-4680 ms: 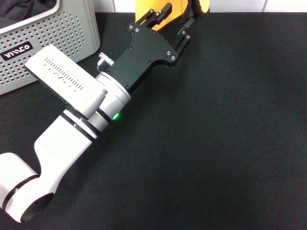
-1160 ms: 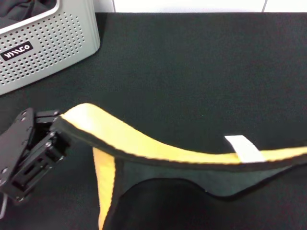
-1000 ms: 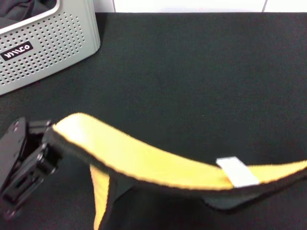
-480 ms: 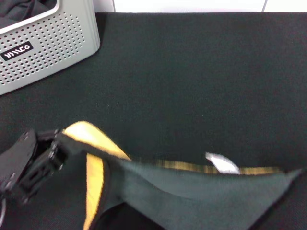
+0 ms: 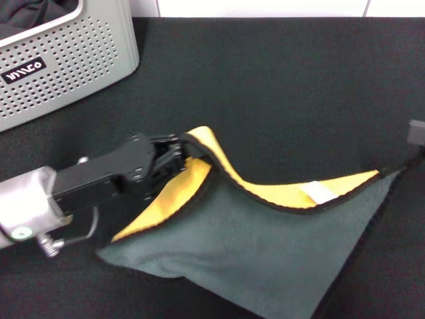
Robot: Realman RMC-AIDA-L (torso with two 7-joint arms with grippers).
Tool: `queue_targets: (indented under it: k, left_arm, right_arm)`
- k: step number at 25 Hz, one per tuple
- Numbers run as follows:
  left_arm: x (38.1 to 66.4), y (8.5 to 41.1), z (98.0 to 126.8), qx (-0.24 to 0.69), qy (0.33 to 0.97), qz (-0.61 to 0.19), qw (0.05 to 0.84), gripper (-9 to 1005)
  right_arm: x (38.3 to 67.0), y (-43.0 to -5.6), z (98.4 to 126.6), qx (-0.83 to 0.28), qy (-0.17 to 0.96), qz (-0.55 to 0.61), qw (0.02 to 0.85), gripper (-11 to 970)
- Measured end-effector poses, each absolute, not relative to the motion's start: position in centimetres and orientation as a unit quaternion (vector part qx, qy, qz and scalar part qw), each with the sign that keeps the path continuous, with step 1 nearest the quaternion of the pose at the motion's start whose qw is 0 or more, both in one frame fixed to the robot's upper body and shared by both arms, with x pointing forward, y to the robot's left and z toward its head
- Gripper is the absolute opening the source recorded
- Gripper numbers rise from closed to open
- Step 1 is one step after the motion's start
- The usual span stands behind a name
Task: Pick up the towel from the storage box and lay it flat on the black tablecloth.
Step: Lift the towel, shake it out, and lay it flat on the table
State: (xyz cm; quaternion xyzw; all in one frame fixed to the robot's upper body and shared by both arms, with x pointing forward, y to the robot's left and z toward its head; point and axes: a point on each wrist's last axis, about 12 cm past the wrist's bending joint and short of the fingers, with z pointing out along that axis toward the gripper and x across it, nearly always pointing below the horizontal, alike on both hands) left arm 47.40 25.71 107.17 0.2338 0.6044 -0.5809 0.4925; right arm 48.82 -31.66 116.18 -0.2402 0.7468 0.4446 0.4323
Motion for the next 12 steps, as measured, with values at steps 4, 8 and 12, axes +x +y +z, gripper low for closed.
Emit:
queue_targets:
  k: [4, 8, 12]
  left_arm:
    - [49.4, 24.4, 107.0, 0.251, 0.624, -0.553, 0.491, 31]
    - [50.7, 24.0, 106.6, 0.258, 0.643, -0.517, 0.503, 31]
    - [51.6, 24.0, 106.3, 0.257, 0.662, -0.483, 0.513, 31]
  right_arm:
    - [51.4, -31.1, 115.1, -0.237, 0.751, 0.444, 0.427, 7]
    - [53.9, -30.0, 113.8, -0.24, 0.755, 0.444, 0.419, 7]
    - [56.1, -29.1, 113.4, -0.247, 0.763, 0.42, 0.425, 7]
